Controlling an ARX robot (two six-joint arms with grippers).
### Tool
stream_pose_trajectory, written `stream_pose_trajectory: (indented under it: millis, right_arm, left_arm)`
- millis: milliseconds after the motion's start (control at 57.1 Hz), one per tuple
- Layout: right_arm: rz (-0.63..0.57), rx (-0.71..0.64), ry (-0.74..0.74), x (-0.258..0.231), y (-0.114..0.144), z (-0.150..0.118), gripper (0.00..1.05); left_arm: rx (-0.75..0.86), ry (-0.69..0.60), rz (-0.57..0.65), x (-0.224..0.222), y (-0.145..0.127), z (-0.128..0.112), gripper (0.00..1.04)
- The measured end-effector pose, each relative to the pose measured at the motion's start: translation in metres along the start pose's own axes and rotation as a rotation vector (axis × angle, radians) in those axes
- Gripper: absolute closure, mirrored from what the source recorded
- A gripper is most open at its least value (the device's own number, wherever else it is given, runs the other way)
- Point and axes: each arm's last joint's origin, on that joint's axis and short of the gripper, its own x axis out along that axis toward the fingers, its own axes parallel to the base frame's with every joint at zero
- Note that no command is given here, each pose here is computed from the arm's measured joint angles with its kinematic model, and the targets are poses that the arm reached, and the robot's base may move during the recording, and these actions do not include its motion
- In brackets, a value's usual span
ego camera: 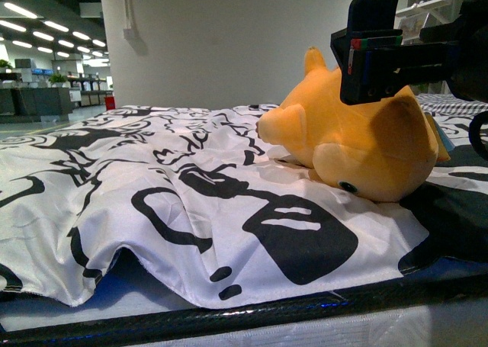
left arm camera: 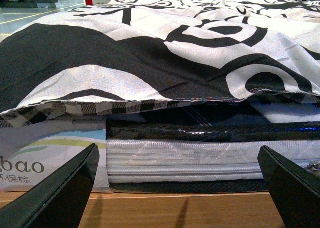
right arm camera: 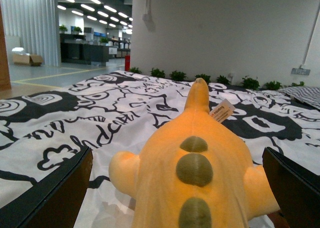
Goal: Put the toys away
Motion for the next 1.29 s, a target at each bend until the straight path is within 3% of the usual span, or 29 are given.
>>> stream_pose_trajectory:
  millis: [508,998,1295]
  right_arm:
    - [0.020,-0.042,0.010,0.032,0.013,-0.022,0.02]
    - [-0.071,-0.196,0.035,0.039,-0.004,-0.059,0.02]
    - [-0.076,-0.151,0.049,0.039,-0.007,-0.061,0.02]
  left_arm:
    - [0.000,0.000,0.000,0.000,0.000,0.000,0.06]
    - [0.000,0.000,0.000,0.000,0.000,0.000,0.06]
    - [0.000,0.000,0.000,0.000,0.000,0.000,0.06]
